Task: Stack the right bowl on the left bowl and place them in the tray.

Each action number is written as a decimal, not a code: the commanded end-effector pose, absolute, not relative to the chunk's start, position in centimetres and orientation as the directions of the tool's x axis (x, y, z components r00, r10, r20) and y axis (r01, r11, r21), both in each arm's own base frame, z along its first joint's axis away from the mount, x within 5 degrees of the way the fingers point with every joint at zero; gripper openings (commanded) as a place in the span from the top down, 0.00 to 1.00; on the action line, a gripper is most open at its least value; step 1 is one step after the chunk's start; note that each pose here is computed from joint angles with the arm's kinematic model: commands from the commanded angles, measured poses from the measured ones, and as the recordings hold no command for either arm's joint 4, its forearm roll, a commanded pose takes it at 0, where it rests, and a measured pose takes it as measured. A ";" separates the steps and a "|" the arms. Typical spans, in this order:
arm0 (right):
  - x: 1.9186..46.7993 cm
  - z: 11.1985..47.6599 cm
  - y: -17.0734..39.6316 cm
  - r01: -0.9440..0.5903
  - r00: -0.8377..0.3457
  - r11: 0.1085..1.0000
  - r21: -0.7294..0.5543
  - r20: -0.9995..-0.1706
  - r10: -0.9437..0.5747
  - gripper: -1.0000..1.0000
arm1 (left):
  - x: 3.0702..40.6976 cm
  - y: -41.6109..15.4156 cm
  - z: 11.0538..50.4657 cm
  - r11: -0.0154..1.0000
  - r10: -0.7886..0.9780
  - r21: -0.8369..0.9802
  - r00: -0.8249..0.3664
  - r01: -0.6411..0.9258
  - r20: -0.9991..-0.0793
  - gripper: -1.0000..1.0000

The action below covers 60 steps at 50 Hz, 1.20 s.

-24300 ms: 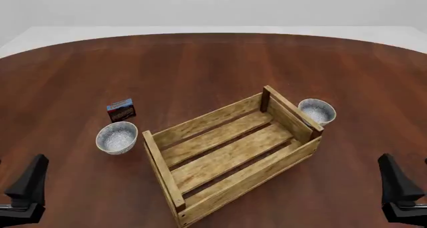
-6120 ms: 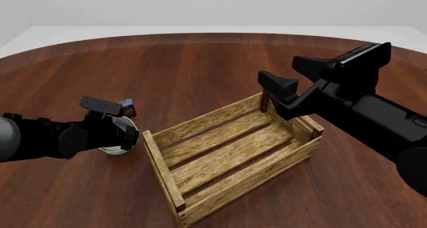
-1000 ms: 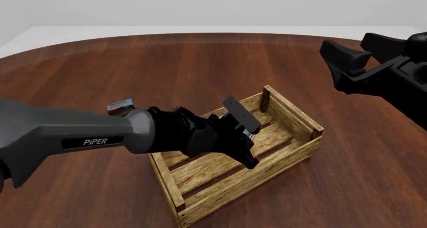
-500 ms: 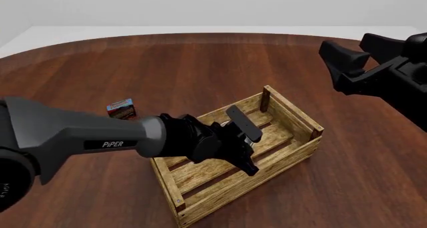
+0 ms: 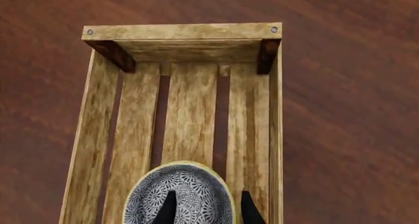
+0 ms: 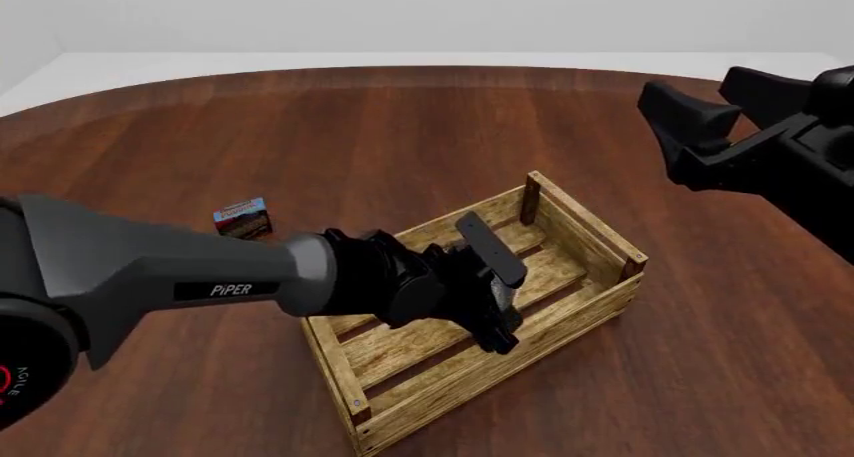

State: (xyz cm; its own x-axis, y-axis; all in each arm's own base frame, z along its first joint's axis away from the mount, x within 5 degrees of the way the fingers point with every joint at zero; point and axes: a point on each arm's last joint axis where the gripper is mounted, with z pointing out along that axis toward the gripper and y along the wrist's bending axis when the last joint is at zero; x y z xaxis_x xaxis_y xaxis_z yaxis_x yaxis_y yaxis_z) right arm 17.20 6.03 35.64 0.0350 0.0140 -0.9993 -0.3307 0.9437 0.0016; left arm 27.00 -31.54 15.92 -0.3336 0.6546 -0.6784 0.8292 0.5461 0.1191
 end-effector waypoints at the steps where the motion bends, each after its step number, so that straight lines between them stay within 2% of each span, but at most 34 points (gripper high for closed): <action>1: 17.2 35.6 6.0 -0.331 0.034 0.944 0.001 -0.999 0.013 0.00 | 26.7 -31.8 15.7 0.540 0.659 0.115 -0.334 0.834 -0.674 0.00; 20: 17.2 35.7 6.1 -0.334 0.035 0.943 0.000 -0.999 0.012 0.00 | 26.1 -31.1 18.6 0.537 0.638 0.128 -0.302 0.834 -0.708 0.00; 33: 17.1 35.7 6.1 -0.335 0.035 0.942 0.001 -0.999 0.013 0.00 | 25.3 -29.8 22.8 0.548 0.596 0.140 -0.267 0.825 -0.758 0.00; 45: 17.3 35.6 6.1 -0.334 0.033 0.942 0.000 -0.999 0.012 0.00 | 23.6 -27.8 26.7 0.560 0.538 0.145 -0.225 0.815 -0.812 0.00; 60: 17.6 35.5 6.2 -0.331 0.029 0.943 -0.003 -1.000 0.007 0.00 | 22.2 -23.8 29.1 0.603 0.467 0.173 -0.169 0.779 -0.868 0.00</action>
